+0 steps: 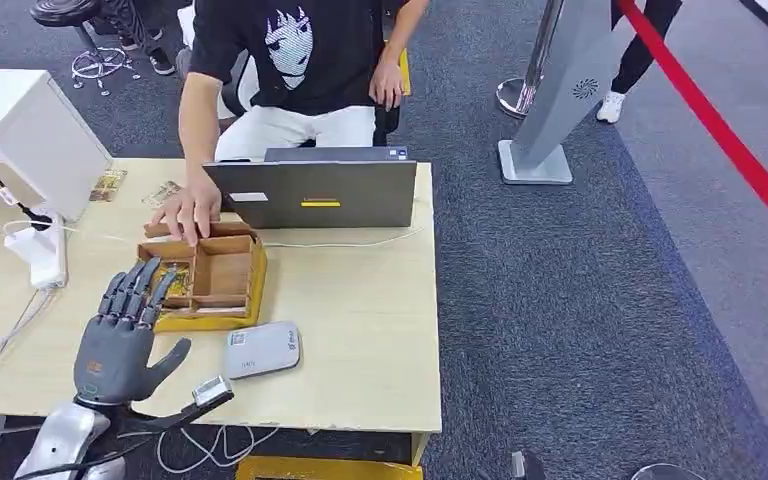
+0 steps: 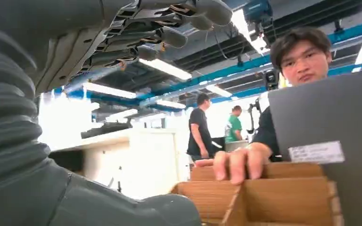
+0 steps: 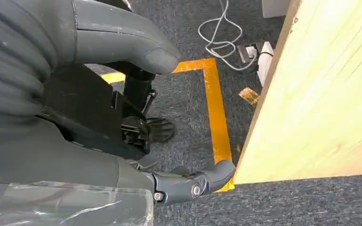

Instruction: Pass the card to the sensor for recognition and then transmit it.

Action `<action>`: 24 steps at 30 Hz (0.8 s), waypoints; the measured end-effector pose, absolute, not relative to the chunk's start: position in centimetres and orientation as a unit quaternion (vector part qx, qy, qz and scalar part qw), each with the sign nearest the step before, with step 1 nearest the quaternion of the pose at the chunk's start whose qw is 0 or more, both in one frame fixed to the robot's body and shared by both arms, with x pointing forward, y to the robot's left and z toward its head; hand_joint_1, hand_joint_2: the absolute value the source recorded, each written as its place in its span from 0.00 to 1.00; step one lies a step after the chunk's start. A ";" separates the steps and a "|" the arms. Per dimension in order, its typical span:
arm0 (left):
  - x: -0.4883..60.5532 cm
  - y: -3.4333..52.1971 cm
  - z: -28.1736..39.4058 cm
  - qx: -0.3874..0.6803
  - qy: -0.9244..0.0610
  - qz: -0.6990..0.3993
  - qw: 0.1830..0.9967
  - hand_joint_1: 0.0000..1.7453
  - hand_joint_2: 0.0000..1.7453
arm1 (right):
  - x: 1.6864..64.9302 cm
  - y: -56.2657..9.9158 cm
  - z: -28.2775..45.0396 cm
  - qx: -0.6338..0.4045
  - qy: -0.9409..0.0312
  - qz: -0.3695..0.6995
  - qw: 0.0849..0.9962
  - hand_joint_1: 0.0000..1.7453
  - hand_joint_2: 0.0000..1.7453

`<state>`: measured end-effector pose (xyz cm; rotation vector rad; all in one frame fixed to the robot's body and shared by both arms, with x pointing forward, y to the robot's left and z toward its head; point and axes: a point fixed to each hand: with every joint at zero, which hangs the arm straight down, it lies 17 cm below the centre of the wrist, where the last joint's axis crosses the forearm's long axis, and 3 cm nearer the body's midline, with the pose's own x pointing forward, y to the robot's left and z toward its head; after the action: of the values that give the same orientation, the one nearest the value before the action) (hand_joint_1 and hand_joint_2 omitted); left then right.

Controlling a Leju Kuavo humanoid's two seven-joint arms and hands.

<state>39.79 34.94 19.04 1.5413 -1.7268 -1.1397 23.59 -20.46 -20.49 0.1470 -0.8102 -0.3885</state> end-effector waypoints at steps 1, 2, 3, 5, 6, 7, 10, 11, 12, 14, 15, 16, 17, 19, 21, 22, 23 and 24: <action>39.7 35.5 18.9 0.580 -0.636 -0.427 0.277 0.00 1.00 | 23.6 -20.5 -20.5 0.071 -0.392 -0.187 0.898 0.00 1.00; 39.8 36.6 18.7 0.589 -0.626 -0.426 0.281 0.00 1.00 | 23.6 -20.5 -20.5 0.071 -0.392 -0.187 0.898 0.00 1.00; 40.0 37.9 18.2 0.597 -0.615 -0.429 0.287 0.00 1.00 | 23.6 -20.5 -20.5 0.072 -0.392 -0.187 0.898 0.00 1.00; 40.5 40.2 16.9 0.609 -0.590 -0.438 0.299 0.00 1.00 | 23.6 -20.4 -20.5 0.072 -0.392 -0.186 0.898 0.00 1.00; 40.8 41.4 16.0 0.614 -0.575 -0.445 0.306 0.00 1.00 | 23.6 -20.4 -20.5 0.072 -0.392 -0.184 0.898 0.00 1.00; 41.1 42.2 15.2 0.617 -0.564 -0.451 0.313 0.00 1.00 | 23.6 -20.4 -20.5 0.072 -0.392 -0.183 0.899 0.00 1.00; 41.9 44.1 12.8 0.621 -0.533 -0.471 0.330 0.00 1.00 | 23.6 -20.3 -20.5 0.073 -0.391 -0.182 0.899 0.00 1.00; 42.1 44.6 12.1 0.621 -0.525 -0.475 0.337 0.00 1.00 | 23.6 -20.3 -20.5 0.073 -0.391 -0.181 0.899 0.00 1.00; 42.3 45.0 11.6 0.621 -0.519 -0.477 0.343 0.00 1.00 | 23.6 -20.3 -20.5 0.073 -0.391 -0.181 0.899 0.00 1.00; 42.5 45.8 10.5 0.620 -0.506 -0.481 0.357 0.00 1.00 | 23.6 -20.3 -20.5 0.073 -0.391 -0.181 0.899 0.00 1.00; 42.6 46.1 10.1 0.621 -0.501 -0.482 0.362 0.00 1.00 | 23.6 -20.3 -20.5 0.073 -0.391 -0.181 0.899 0.00 1.00; 42.7 46.5 9.6 0.620 -0.496 -0.483 0.369 0.00 1.00 | 23.6 -20.3 -20.5 0.073 -0.391 -0.181 0.899 0.00 1.00; 42.8 46.7 9.3 0.619 -0.493 -0.484 0.373 0.00 1.00 | 23.6 -20.3 -20.5 0.074 -0.391 -0.181 0.899 0.00 1.00; 42.8 47.2 8.6 0.617 -0.487 -0.486 0.381 0.00 1.00 | 23.6 -20.3 -20.5 0.073 -0.391 -0.180 0.899 0.00 1.00; 42.9 47.6 8.3 0.618 -0.483 -0.484 0.388 0.00 1.00 | 23.6 -20.3 -20.5 0.074 -0.391 -0.180 0.899 0.00 1.00; 43.0 47.7 8.1 0.618 -0.482 -0.484 0.389 0.00 1.00 | 23.6 -20.3 -20.5 0.074 -0.391 -0.180 0.900 0.00 1.00; 43.0 47.9 8.0 0.618 -0.481 -0.484 0.391 0.00 1.00 | 23.6 -20.3 -20.5 0.074 -0.391 -0.180 0.900 0.00 1.00; 43.0 47.9 8.0 0.618 -0.481 -0.483 0.391 0.00 1.00 | 23.6 -20.3 -20.5 0.074 -0.391 -0.180 0.900 0.00 1.00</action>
<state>43.02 47.91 7.96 1.5709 -1.2207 -1.2272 23.61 -20.25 -20.47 0.1524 -0.8099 -0.3717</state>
